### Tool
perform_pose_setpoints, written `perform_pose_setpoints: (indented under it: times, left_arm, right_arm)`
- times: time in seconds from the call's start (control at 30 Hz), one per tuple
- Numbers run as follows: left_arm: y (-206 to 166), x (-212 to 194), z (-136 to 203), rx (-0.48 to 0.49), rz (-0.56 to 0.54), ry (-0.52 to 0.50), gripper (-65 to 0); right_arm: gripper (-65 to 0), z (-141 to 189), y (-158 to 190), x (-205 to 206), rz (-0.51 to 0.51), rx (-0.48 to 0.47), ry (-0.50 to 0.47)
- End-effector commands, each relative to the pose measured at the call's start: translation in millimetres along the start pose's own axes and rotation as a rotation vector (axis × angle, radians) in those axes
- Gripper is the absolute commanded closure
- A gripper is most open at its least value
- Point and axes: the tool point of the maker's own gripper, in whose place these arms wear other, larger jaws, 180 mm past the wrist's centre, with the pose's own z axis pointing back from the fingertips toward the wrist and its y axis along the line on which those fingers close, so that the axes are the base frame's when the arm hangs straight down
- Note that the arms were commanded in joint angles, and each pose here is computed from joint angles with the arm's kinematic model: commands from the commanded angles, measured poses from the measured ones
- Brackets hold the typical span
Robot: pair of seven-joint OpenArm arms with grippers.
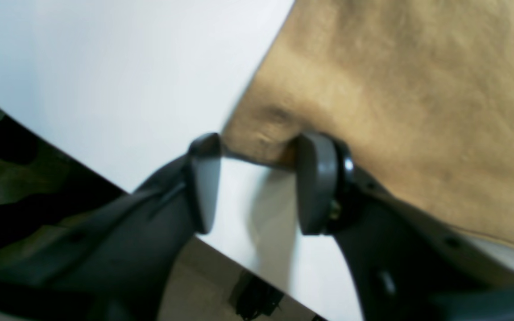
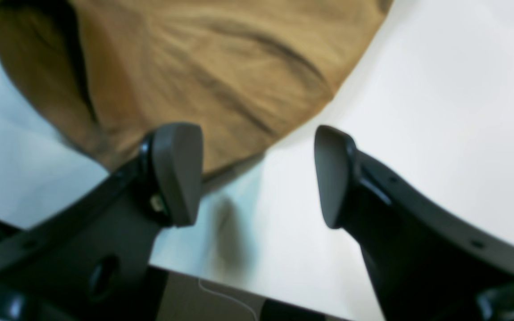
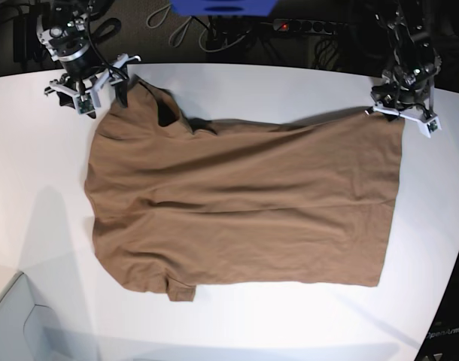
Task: Layout the t-shirt on the table in an organized manner, then fold the t-shirt properly
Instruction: 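Grasp the collar-side corners with both grippers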
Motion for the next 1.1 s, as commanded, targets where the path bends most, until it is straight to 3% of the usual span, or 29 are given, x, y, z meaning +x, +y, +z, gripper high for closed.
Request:
perform_pose_setpoints:
  times: [0.0,0.2,0.3,0.77,1.07]
  left_arm:
    - [2,-14,0,0.001,0.001,0.059,-23.9]
    - [0,-13,0,-0.003,0.004,0.057,-11.1]
    - [-1,-14,0,-0.007,0.008,0.058,-0.6]
    - [-3,-13,1,-0.011,0.011,0.054,0.0]
    - [-1,-14,2,-0.007,0.013,0.056,0.0]
  right_arm:
    - [-39.6,4,-2,8,-0.002,-0.008,-0.036]
    - [-39.6,9,2,-4,-0.007,0.001,-0.005]
    - [-39.6,10,4,-8,-0.015,0.005,0.004]
    - [-39.7,3,32,-5,-0.09,0.042,-0.01]
    - [-39.0,-6,51,-33,-0.132,0.094,0.057]
